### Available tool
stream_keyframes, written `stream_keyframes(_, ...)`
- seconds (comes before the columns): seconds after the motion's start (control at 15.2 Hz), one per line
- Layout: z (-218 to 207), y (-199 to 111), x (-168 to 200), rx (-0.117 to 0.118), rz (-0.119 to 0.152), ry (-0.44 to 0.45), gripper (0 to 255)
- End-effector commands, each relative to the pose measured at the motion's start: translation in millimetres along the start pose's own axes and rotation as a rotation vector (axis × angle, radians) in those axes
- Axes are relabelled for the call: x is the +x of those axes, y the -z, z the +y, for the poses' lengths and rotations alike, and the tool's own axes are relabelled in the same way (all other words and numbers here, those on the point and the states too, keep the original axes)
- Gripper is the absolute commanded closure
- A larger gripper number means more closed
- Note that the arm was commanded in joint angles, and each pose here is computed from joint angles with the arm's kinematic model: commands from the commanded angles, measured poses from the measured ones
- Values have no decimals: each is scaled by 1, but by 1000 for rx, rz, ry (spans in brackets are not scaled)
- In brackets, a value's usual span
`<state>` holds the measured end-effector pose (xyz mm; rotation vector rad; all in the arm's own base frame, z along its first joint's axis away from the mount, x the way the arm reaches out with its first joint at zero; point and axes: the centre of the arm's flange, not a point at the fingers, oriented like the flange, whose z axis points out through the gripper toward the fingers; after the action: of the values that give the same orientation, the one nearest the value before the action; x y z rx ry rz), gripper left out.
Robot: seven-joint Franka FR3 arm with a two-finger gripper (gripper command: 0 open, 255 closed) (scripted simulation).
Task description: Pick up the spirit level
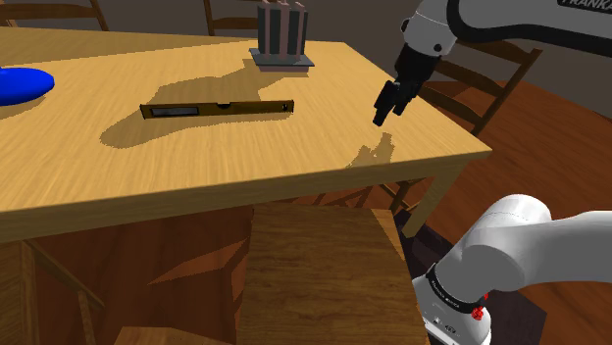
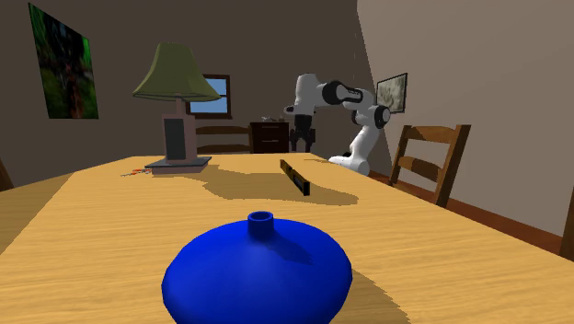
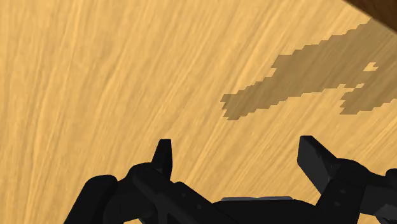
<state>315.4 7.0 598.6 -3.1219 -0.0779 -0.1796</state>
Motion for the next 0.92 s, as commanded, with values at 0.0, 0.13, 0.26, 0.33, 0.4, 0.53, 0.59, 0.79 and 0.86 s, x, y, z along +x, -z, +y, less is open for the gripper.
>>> stream_keyframes(0.0,0,0,0,0,0,0,0)
stream_keyframes(0.13,-6,-1,26,6,-4,72,0)
stream_keyframes(0.26,-14,-3,51,12,-7,144,0)
stream_keyframes(0.33,-19,-4,64,15,-9,180,0)
stream_keyframes(0.4,-24,-5,76,17,-11,216,0)
stream_keyframes(0.53,-36,-6,100,23,-15,288,0)
stream_keyframes(0.59,-42,-7,112,26,-16,324,0)
stream_keyframes(0.79,-64,-9,146,35,-22,433,0)
stream_keyframes(0.86,-72,-10,156,38,-24,469,0)
